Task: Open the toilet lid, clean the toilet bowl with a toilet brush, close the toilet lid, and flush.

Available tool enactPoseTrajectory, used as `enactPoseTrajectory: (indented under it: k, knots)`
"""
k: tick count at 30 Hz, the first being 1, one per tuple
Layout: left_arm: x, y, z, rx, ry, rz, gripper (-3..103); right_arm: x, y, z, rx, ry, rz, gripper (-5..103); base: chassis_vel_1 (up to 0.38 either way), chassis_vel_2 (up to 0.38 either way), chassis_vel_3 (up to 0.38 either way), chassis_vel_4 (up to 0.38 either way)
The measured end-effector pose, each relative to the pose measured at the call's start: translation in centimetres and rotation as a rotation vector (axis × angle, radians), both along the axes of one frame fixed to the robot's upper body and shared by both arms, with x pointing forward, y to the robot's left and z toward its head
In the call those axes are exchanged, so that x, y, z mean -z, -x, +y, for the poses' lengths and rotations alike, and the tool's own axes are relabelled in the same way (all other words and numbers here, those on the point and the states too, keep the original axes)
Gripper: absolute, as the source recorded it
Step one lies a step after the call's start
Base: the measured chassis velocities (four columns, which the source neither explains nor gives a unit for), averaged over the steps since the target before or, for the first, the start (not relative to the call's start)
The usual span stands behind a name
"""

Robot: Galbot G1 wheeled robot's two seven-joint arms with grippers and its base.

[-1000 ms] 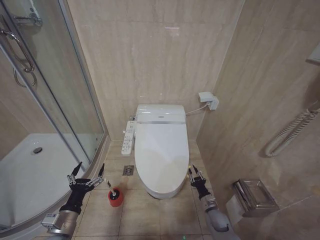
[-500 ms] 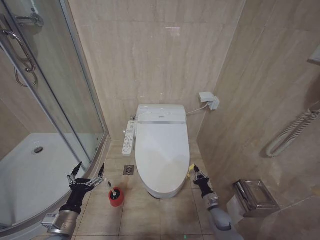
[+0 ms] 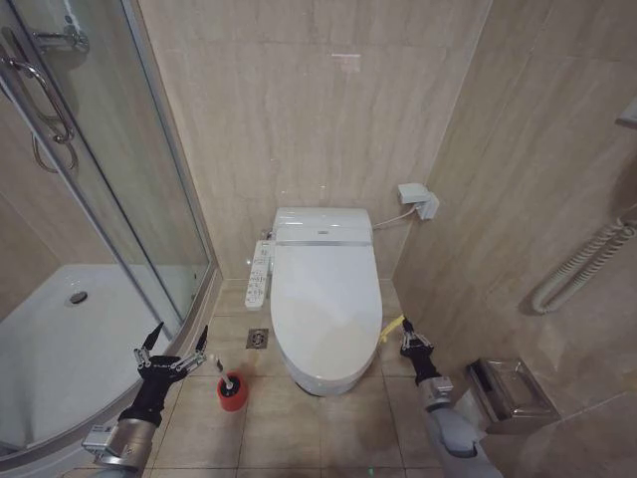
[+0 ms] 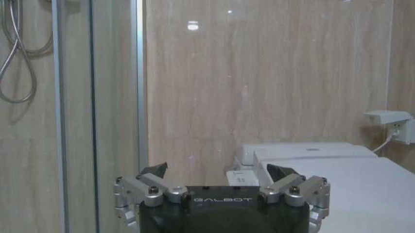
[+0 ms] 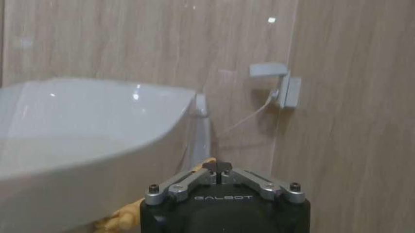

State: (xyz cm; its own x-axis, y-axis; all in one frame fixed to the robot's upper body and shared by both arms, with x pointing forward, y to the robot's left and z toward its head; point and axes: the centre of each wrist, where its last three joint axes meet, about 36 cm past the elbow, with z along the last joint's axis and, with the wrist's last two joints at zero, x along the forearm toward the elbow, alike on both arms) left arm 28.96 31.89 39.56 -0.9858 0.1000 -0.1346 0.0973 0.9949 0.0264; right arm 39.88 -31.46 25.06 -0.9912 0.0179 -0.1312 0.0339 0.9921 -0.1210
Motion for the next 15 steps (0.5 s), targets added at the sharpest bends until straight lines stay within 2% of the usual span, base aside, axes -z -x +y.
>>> enactPoseTrajectory:
  k: [15]
  knots:
    - [0.0, 0.0, 0.0, 0.0, 0.0, 0.0, 100, -8.8, 0.6, 0.8, 0.06, -0.045, -0.125, 0, 0.0, 0.0, 0.0, 0.0]
